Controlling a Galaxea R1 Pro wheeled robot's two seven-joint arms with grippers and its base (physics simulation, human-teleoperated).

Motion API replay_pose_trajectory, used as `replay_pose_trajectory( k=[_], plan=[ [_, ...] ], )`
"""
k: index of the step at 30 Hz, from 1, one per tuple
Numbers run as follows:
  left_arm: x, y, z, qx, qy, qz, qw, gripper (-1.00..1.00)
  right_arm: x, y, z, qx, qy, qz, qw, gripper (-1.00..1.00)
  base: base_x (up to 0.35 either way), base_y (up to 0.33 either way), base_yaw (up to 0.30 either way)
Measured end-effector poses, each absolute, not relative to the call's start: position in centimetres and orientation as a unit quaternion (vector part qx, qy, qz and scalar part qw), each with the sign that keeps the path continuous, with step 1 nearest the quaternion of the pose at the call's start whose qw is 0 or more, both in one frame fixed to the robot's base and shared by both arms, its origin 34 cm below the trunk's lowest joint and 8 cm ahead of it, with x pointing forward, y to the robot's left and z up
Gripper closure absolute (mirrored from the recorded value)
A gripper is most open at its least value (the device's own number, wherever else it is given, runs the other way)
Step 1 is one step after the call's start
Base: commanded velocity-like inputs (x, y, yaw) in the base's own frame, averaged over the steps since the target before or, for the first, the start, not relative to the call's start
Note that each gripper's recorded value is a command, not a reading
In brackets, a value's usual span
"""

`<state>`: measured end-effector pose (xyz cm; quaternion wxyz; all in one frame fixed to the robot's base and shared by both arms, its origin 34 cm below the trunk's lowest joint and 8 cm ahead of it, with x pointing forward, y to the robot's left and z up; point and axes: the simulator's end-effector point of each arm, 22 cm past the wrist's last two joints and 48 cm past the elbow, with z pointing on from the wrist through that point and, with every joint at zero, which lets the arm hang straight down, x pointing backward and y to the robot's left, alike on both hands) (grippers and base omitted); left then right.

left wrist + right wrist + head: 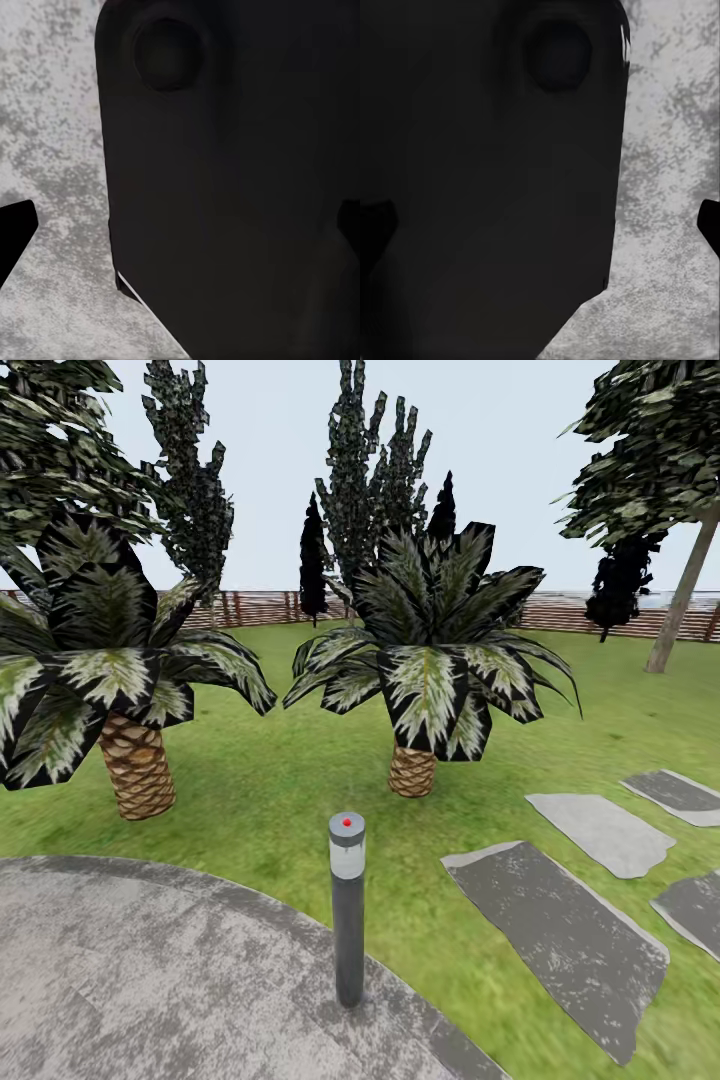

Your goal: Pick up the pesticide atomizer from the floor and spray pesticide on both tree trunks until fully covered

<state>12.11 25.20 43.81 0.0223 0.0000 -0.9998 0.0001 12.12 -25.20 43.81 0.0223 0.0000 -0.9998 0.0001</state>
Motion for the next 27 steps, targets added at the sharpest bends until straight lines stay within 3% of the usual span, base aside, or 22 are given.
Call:
replay_pose_trajectory(
  k=[16,27],
  plan=[
    [12.4,25.2,43.8,-0.002,-1.0,-0.001,0.018,-1.0,18.1,-22.0,44.0,-0.001,-0.998,-0.022,-0.053,-1.0,0.0,0.0,-0.002],
    [12.5,25.2,43.8,-0.004,-1.0,-0.001,0.016,-1.0,19.1,-22.1,44.1,-0.001,-0.997,-0.022,-0.07,-1.0,0.0,0.0,-0.225]
  ],
)
